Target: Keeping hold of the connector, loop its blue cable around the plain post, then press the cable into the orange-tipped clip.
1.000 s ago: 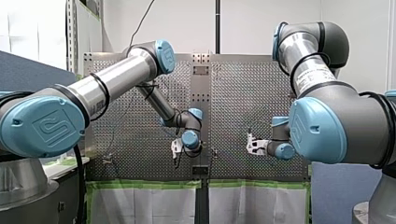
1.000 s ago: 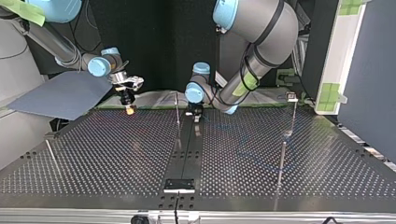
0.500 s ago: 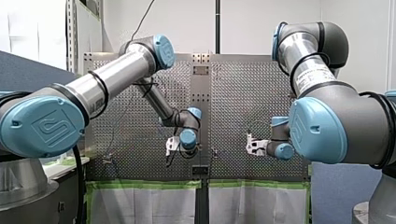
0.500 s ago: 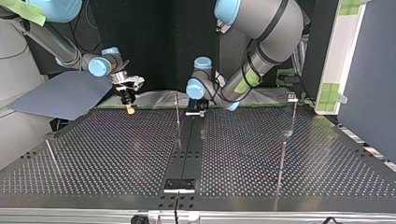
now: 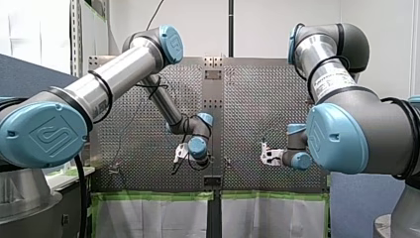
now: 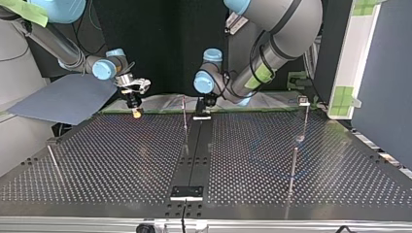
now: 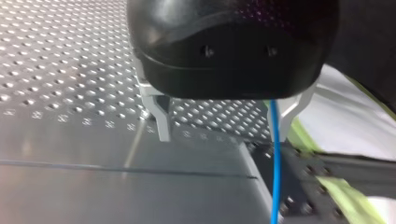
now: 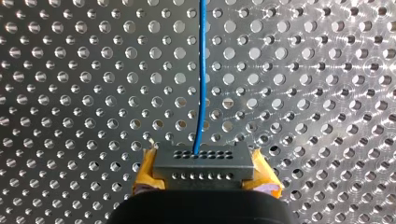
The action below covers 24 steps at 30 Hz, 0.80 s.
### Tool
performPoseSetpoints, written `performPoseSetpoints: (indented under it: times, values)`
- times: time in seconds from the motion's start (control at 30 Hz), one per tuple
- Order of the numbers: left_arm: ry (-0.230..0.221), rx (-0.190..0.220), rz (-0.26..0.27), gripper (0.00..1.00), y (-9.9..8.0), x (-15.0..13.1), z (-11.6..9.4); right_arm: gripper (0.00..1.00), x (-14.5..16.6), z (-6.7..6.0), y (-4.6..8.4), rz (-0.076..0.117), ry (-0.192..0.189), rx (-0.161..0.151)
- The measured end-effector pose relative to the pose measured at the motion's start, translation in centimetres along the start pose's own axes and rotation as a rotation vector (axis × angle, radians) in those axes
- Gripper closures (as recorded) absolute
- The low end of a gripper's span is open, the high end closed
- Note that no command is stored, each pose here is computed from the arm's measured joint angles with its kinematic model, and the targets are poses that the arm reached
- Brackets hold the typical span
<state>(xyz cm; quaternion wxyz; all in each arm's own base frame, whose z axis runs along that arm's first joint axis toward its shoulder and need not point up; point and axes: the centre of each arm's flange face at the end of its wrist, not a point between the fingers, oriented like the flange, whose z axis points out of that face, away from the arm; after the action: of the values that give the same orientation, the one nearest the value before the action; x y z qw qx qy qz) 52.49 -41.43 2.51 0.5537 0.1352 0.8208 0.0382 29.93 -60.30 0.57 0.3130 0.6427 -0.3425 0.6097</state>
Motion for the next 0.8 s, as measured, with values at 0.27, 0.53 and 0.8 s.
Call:
performPoseSetpoints:
  times: [0.27, 0.53, 0.8]
  values:
    - [-0.001, -0.074, 0.074, 0.0, 0.7, 0.3, -0.1, 1.0, 0.0, 0.0, 0.0, 0.001, -0.001, 0.001]
    - [0.031, -0.109, 0.182, 0.0, 0.4, 1.4, -1.3, 1.0, -0.1, 0.0, 0.0, 0.002, -0.001, 0.001]
    - [0.077, -0.007, 0.285, 0.0, -1.3, 3.2, -3.3, 1.0, -0.1, 0.0, 0.0, 0.003, -0.002, 0.001]
